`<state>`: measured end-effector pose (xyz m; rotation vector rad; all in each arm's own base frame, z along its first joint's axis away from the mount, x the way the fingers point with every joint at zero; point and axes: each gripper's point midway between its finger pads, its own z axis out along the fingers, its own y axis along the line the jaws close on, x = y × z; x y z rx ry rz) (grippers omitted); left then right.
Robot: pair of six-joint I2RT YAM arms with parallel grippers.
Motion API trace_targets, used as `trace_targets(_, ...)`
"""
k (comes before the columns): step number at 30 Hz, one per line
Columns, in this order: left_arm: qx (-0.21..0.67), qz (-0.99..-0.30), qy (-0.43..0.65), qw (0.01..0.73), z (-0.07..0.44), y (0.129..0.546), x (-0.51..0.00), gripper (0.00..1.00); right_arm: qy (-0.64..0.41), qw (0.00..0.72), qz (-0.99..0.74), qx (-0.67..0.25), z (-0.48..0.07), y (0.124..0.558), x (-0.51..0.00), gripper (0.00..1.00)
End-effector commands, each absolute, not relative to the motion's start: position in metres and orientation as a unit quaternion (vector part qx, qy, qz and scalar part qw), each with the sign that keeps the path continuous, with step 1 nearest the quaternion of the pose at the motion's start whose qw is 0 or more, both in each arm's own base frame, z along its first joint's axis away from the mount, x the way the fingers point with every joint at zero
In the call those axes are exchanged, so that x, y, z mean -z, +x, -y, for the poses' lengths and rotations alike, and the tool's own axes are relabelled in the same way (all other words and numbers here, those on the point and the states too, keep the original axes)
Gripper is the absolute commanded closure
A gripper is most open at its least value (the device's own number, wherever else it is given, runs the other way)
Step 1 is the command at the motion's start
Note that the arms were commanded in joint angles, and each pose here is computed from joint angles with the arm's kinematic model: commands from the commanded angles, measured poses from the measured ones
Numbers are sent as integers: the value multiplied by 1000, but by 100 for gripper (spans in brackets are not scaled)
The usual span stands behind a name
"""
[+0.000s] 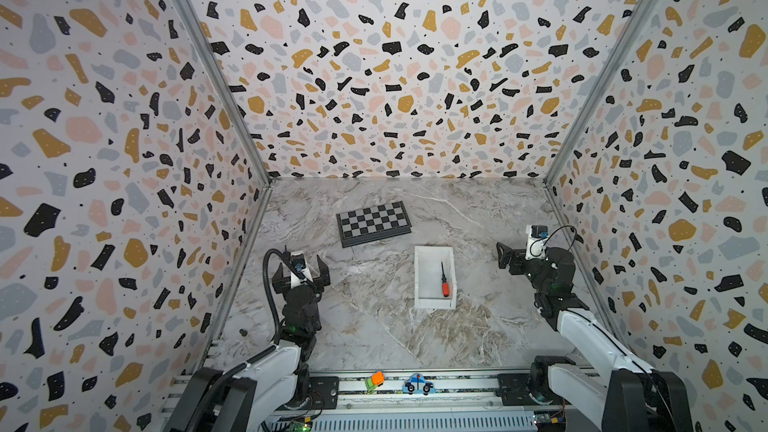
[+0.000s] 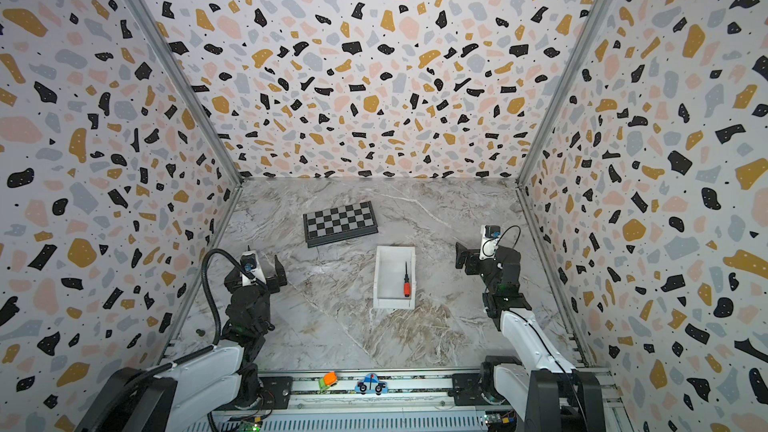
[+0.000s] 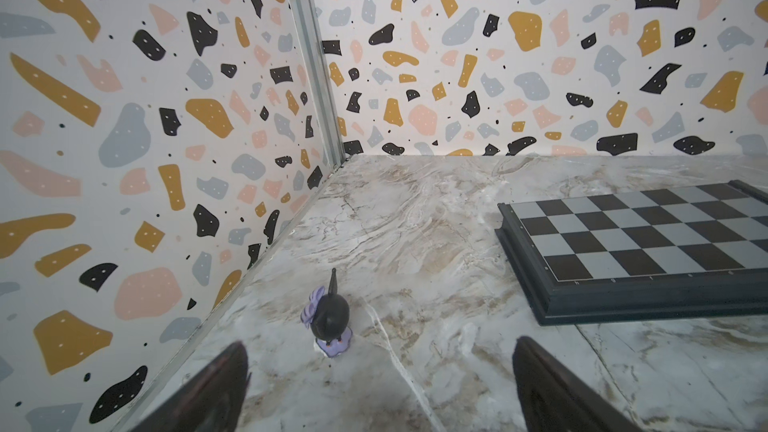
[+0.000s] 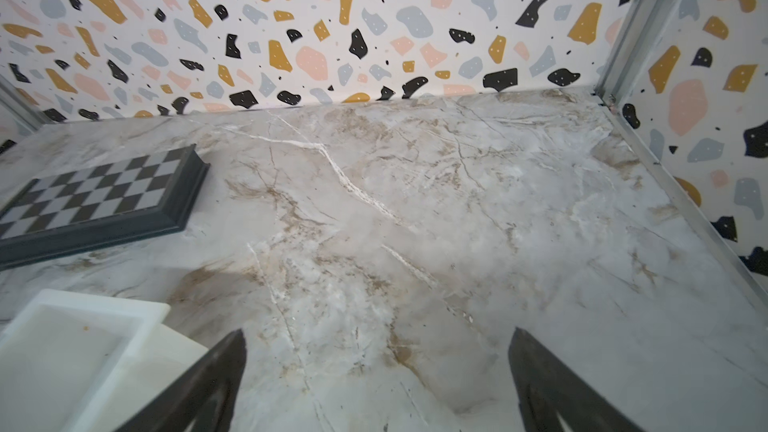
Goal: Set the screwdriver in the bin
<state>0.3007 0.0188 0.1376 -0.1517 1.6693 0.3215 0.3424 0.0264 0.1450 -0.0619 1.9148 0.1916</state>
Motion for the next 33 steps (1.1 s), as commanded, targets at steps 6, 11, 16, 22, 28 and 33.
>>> trace_targets(6,-124,-712,-65,689,-11,323,-147,0,-51,627,-777,-15,-16,370,-155,1)
trace_targets(11,-124,-724,-67,675,-13,334,-141,0,-27,652,-758,7,-11,367,-144,1)
trace_targets(16,-102,-738,-55,665,-12,345,-136,0,-68,662,-746,9,-31,368,-125,1)
trace_targets(22,-90,-744,-59,660,-16,351,-134,0,-62,647,-760,4,-28,370,-121,1)
trace_targets(28,-93,-744,-71,658,-20,351,-134,0,-62,647,-760,4,-28,370,-121,1)
trace_targets(33,-95,-745,-73,657,-21,351,-133,0,-63,646,-761,3,-28,371,-120,1)
